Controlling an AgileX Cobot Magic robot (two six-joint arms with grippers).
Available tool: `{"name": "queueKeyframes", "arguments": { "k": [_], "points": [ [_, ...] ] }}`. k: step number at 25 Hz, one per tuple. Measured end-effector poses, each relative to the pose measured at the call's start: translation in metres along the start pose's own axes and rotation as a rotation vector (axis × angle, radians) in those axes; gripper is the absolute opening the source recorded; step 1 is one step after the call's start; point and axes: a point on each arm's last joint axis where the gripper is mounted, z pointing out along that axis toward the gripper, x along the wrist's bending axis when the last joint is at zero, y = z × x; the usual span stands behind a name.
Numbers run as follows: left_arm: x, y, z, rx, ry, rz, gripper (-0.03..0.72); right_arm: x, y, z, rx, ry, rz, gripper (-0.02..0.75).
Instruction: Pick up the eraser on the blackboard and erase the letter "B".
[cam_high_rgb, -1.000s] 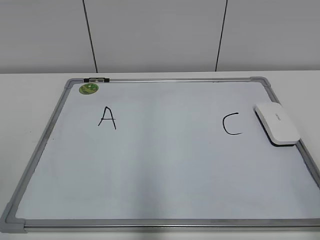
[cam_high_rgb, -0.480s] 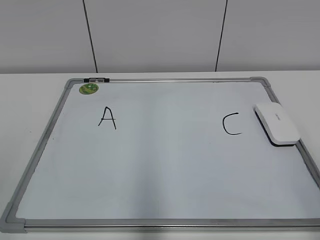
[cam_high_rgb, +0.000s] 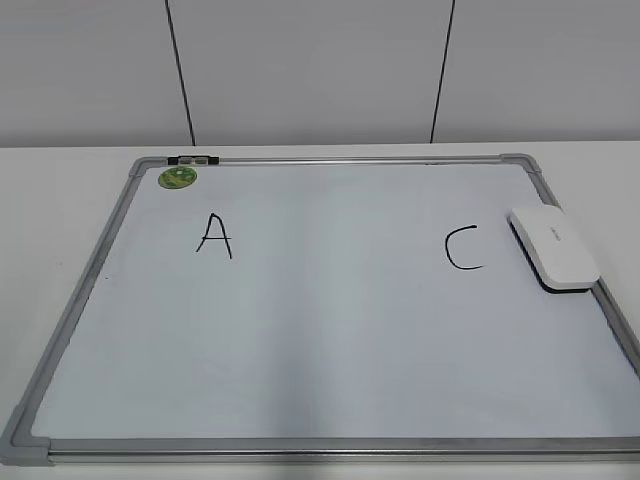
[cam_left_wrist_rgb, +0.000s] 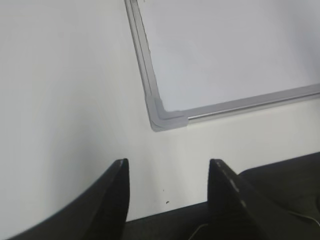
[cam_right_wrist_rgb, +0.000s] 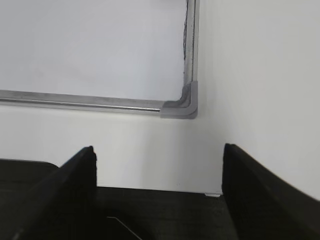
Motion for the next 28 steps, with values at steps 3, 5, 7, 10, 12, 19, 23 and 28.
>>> {"name": "queueKeyframes", "arguments": {
  "k": [3,5,7,10,12,19,23,28],
  "points": [
    [-0.002,-0.009,-0.013,-0.101,0.005,0.013,0.384,0.001,-0.005,-0.007,-0.062,-0.005,-0.004,0.574],
    [-0.004,-0.016,-0.023,-0.173,0.008,0.023,0.384,0.002,-0.011,-0.014,-0.122,-0.010,-0.007,0.574],
    [-0.005,-0.023,-0.030,-0.232,0.011,0.031,0.384,0.003,-0.016,-0.020,-0.173,-0.015,-0.010,0.574],
    [-0.006,-0.032,-0.038,-0.300,0.013,0.041,0.384,0.003,-0.023,-0.026,-0.233,-0.020,-0.014,0.574],
    [-0.007,-0.035,-0.039,-0.313,0.014,0.043,0.384,0.004,-0.026,-0.028,-0.259,-0.024,-0.016,0.574],
    [-0.007,-0.035,-0.040,-0.315,0.015,0.043,0.384,0.004,-0.027,-0.029,-0.262,-0.024,-0.016,0.574],
    [-0.007,-0.035,-0.040,-0.315,0.015,0.043,0.384,0.004,-0.027,-0.029,-0.262,-0.024,-0.016,0.574],
    [-0.007,-0.035,-0.040,-0.315,0.015,0.043,0.384,0.004,-0.027,-0.029,-0.262,-0.024,-0.016,0.574]
  ]
}}
